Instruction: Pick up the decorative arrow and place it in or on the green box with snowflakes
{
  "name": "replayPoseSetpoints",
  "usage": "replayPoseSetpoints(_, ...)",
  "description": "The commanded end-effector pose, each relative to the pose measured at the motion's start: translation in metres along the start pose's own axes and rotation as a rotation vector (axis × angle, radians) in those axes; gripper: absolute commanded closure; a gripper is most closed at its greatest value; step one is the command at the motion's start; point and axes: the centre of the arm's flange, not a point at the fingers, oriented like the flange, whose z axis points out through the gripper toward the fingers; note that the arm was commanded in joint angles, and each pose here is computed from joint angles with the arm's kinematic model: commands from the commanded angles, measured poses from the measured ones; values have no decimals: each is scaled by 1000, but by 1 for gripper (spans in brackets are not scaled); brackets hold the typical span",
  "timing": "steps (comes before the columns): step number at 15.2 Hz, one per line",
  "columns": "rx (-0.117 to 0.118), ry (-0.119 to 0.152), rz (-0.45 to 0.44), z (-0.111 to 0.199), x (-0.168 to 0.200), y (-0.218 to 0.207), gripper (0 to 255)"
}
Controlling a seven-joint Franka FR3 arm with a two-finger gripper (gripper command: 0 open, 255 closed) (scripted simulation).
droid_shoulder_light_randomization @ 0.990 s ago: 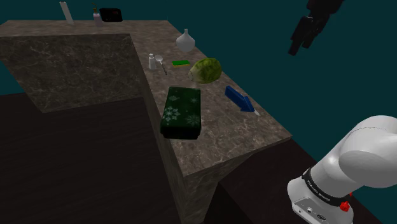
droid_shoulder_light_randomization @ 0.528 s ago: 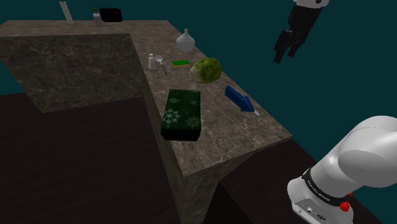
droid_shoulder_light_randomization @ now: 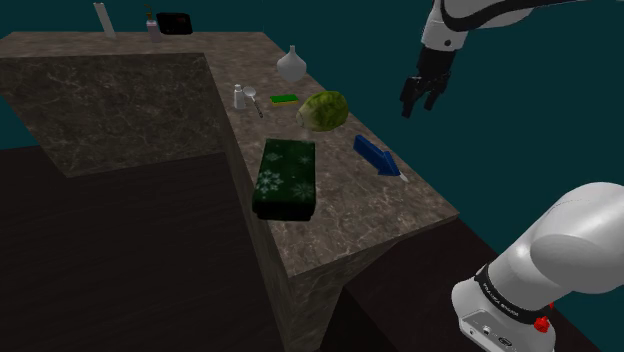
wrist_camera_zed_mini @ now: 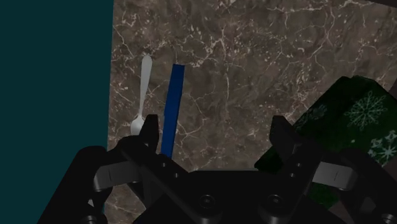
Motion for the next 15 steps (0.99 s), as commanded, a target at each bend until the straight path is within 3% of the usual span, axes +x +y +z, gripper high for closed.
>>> replayPoseSetpoints(1,7,-12,16,20,17,8,0)
replayPoseSetpoints(15,54,-101,121,172,126,61,0)
